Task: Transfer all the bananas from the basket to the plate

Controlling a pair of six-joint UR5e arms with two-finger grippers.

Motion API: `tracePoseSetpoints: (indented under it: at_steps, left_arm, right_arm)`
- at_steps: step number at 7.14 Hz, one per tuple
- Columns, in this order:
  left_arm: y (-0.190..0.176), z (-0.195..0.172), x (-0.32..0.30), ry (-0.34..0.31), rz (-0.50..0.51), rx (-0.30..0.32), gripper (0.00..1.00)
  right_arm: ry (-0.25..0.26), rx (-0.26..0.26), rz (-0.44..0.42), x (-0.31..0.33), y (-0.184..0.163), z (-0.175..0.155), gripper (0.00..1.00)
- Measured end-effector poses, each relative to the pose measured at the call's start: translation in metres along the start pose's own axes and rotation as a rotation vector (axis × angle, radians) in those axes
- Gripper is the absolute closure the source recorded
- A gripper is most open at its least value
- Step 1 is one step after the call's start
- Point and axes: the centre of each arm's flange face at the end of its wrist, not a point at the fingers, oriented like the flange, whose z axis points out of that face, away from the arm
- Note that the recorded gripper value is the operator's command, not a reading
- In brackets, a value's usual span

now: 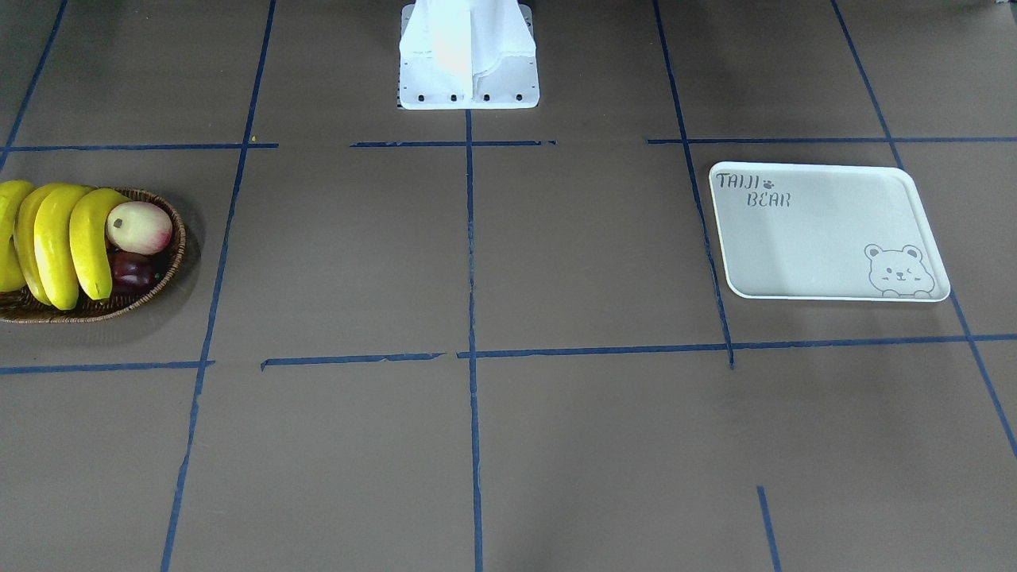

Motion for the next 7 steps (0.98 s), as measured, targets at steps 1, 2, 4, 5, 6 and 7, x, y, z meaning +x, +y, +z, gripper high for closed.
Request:
tracePoseSetpoints:
  at_steps: [1,2,4,5,6,7]
  left_arm:
    - [0.0,-0.002,0.002,0.0,0.005,0.004,0.0]
    - [-0.001,-0.004,0.004,0.0,0.012,0.011,0.0]
    - [-0.003,-0.006,0.007,0.0,0.027,0.029,0.0]
    - [-0.003,-0.007,0.008,0.0,0.03,0.033,0.0]
    - [-0.003,-0.008,0.009,0.001,0.031,0.034,0.0]
    - [-0.002,-0.007,0.008,0.002,0.03,0.033,0.0]
  right_arm:
    - [-0.034,-0.006,0.015,0.0,0.007,0.005,0.0]
    - [-0.097,-0.005,0.051,-0.006,0.015,0.006,0.0]
    - [-0.15,0.012,0.11,-0.022,0.028,0.009,0.0]
    - [-0.136,0.038,0.134,-0.03,0.037,0.018,0.0]
    - [-0.13,0.061,0.156,-0.046,0.048,0.034,0.0]
    - [-0.123,0.073,0.168,-0.063,0.058,0.052,0.0]
